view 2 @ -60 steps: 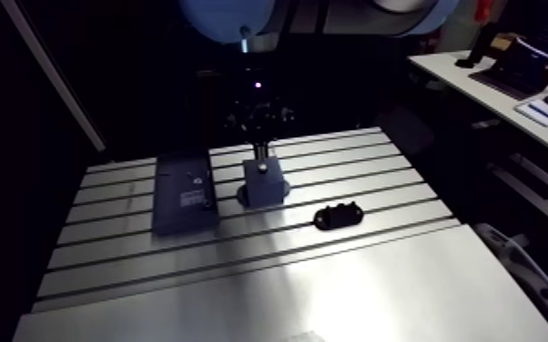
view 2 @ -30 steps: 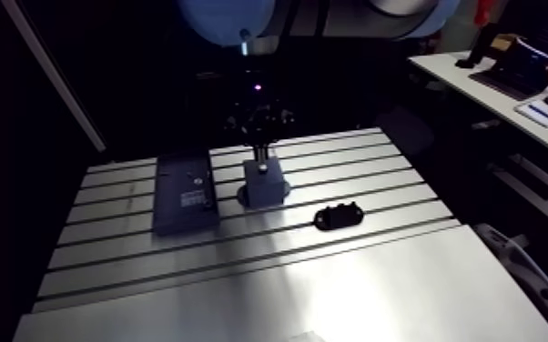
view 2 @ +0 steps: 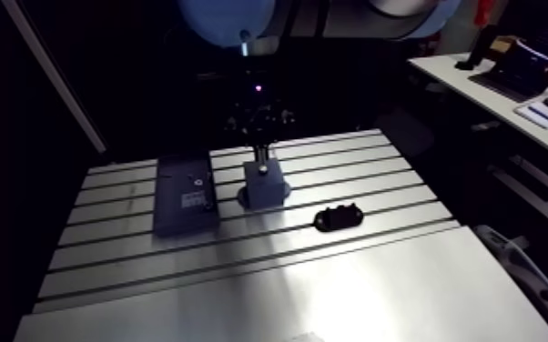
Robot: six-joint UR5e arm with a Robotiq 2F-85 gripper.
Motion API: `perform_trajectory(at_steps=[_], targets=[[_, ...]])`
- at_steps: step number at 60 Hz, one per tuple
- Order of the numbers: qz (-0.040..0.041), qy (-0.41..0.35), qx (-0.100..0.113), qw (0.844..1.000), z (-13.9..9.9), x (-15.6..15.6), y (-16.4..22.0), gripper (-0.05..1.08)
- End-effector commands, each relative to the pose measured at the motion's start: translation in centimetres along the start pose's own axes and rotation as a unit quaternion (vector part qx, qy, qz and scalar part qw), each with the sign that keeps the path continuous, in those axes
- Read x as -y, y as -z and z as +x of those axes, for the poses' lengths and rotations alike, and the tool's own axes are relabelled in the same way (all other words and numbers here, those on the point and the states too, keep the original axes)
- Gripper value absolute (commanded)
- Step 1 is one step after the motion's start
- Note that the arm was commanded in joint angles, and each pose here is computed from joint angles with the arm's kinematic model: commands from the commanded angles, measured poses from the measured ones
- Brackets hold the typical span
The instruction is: Pick up the M10 bolt and insert it into the hex recess until seated.
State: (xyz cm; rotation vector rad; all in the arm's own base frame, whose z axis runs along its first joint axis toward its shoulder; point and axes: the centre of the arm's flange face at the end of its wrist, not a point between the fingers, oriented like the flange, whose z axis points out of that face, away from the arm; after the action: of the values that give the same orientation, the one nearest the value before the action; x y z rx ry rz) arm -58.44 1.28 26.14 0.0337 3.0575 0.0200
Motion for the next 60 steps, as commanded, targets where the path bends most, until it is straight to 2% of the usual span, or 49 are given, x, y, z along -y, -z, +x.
perform_trajectory(at_steps=[1, 18, 27, 32, 41, 60], targets=[[-0.0063, 0.011, -0.003, 1.0, -0.1, -0.2, 0.4, 0.67], [-0.0069, 0.062, 0.0, 0.998, 0.3, -0.1, 0.0, 0.65], [-0.0052, 0.076, 0.001, 0.997, 0.5, -0.1, -0.2, 0.64], [-0.0027, 0.081, 0.009, 0.997, 0.7, -0.1, -1.2, 0.64], [-0.0055, 0.086, -0.005, 0.996, 1.2, -0.2, -1.5, 0.64], [-0.0042, 0.085, -0.002, 0.996, 1.3, -0.1, -2.3, 0.64]])
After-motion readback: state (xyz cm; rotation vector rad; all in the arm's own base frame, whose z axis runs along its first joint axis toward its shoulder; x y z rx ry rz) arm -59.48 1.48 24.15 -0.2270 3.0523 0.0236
